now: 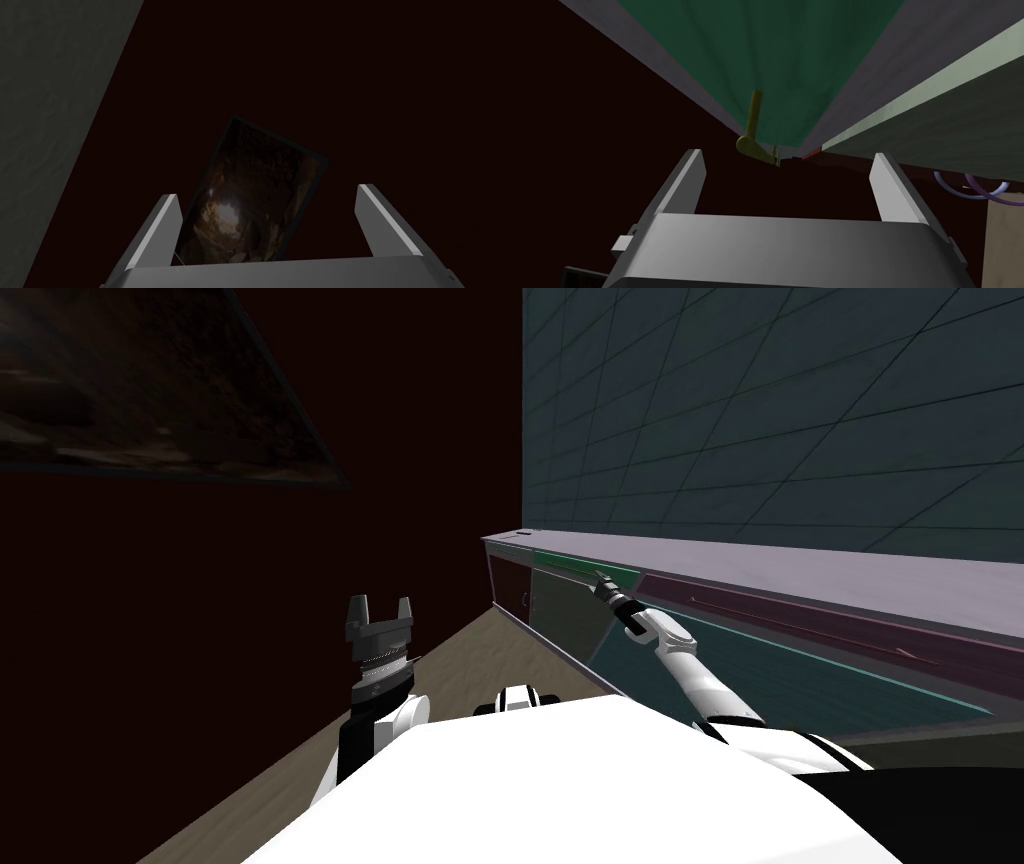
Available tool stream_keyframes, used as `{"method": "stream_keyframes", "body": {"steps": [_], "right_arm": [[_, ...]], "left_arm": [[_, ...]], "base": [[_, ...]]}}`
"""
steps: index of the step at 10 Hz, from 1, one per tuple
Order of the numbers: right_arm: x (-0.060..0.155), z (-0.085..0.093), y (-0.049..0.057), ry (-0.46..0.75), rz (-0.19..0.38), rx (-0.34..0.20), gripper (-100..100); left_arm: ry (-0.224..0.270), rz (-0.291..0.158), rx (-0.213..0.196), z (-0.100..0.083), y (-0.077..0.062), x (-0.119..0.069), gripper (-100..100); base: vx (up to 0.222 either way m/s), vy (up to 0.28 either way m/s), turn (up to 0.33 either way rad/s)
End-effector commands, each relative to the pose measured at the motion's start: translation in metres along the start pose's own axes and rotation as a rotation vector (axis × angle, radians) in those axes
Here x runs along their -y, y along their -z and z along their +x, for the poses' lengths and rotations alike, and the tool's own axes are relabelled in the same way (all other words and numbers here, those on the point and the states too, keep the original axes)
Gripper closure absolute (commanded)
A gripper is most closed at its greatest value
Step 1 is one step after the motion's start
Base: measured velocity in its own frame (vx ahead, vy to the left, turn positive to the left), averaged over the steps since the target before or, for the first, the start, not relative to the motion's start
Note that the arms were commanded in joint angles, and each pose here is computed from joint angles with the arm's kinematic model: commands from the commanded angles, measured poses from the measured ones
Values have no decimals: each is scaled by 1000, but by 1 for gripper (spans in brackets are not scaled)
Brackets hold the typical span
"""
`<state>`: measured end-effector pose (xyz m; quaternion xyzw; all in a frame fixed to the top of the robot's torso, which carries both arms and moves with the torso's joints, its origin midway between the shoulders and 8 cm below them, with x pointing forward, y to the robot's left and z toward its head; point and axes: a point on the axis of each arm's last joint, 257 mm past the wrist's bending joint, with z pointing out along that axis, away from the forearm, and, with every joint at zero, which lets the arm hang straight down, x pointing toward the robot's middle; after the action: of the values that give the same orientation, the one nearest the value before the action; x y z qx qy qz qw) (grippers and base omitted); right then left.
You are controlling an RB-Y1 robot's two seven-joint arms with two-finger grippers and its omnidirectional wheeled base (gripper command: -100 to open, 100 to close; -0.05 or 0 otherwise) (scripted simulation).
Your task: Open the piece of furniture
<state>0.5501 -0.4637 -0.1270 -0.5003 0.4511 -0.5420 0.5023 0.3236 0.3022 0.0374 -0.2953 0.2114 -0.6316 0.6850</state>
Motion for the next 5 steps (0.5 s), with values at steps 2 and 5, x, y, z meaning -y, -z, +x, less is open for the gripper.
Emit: {"method": "stream_keyframes", "body": {"steps": [2,5], "right_arm": [[-10,2,-13,-20,-28,-56,-100],[-22,-14,-33,-49,-62,-72,-100]], "left_arm": [[0,0,0,0,0,0,0],[0,0,0,0,0,0,0]], "base": [[-43,-87,-9],[-91,-157,243]]}}
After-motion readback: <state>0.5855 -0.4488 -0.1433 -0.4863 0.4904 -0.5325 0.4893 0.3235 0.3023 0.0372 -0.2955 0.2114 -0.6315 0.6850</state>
